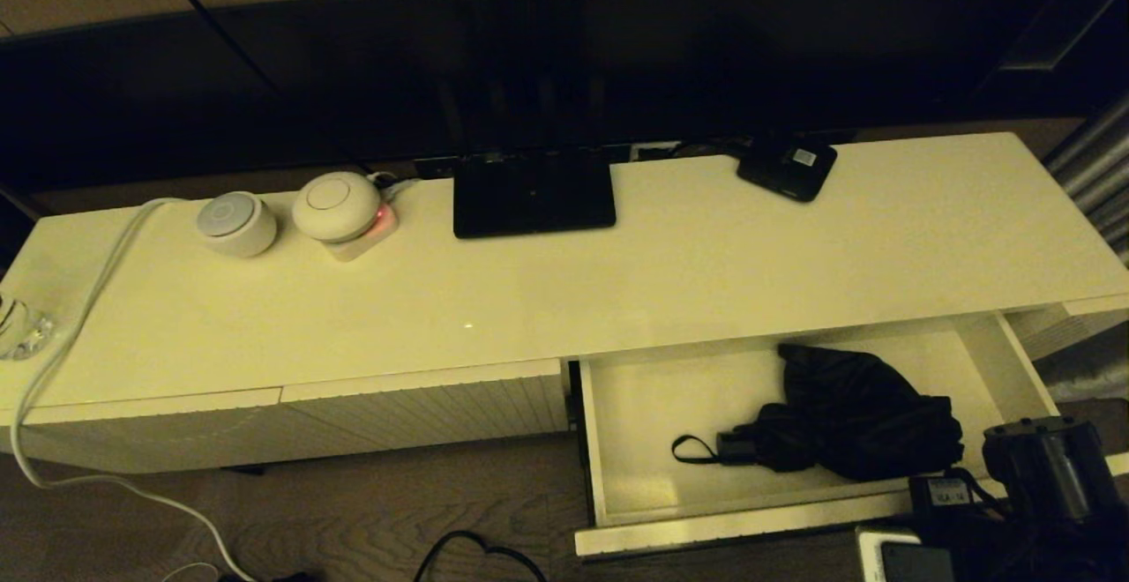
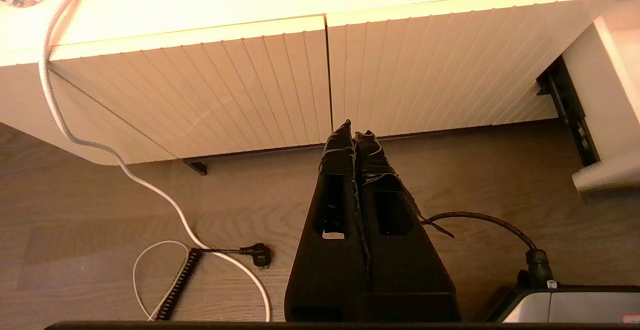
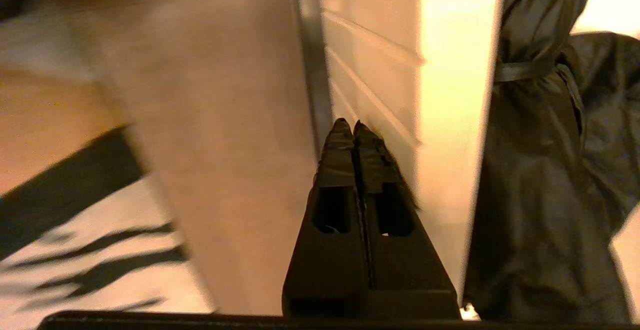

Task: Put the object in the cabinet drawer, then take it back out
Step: Close the drawer

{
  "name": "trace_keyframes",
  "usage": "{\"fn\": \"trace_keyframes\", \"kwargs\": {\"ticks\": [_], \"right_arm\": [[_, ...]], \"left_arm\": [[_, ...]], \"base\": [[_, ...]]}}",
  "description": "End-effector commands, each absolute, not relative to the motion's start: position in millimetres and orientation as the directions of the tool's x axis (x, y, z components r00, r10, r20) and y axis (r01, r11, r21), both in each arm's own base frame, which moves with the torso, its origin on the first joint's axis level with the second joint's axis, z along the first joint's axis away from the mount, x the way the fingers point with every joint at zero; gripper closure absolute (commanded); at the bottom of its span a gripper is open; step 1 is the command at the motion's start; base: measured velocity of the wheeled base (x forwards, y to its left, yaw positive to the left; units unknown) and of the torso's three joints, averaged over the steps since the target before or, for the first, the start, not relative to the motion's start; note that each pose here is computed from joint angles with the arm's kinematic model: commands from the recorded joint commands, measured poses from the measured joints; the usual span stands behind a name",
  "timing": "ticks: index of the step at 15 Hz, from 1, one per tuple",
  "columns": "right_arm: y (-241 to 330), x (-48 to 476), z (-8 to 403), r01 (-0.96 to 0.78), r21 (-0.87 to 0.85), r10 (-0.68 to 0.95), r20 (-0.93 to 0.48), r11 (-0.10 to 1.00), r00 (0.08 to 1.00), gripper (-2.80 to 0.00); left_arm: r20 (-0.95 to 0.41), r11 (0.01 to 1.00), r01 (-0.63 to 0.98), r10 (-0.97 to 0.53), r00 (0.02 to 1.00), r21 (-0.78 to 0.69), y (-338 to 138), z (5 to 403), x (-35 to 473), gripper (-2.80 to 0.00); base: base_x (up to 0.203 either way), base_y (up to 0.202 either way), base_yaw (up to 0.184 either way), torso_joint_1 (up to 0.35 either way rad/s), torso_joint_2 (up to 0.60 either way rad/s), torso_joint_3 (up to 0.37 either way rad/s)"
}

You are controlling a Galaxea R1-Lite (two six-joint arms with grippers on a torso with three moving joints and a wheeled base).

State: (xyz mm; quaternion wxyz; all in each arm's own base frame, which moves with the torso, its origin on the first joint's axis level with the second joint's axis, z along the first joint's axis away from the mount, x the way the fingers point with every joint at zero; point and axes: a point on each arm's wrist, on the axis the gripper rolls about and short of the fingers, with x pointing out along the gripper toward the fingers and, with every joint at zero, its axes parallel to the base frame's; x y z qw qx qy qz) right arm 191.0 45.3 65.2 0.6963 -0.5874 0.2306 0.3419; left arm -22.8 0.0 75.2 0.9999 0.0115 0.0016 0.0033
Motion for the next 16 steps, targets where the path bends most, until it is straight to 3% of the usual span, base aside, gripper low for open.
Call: {"fn": "trace_keyframes", "kwargs": {"ticks": [1,4,16], "right_arm": [[48.4,206.0,58.2,-0.716,-0.694,0.211,-0.691,0.077,0.692,0.0],[51.6,221.2,71.9,-0.588,-0.802,0.235,-0.555,0.104,0.798,0.0],[60.4,284.9,94.1,-0.415,-0.897,0.237,-0.374,0.154,0.897,0.0]], "left_arm": [[-0.006,1.0,-0.008,0.008,1.0,0.023,0.0,74.3,-22.6,0.0],[-0.006,1.0,-0.008,0.008,1.0,0.023,0.0,74.3,-22.6,0.0],[-0.006,1.0,-0.008,0.008,1.0,0.023,0.0,74.3,-22.6,0.0]], "base": [[0.0,0.0,0.0,0.0,0.0,0.0],[0.0,0.0,0.0,0.0,0.0,0.0],[0.0,0.0,0.0,0.0,0.0,0.0]]}}
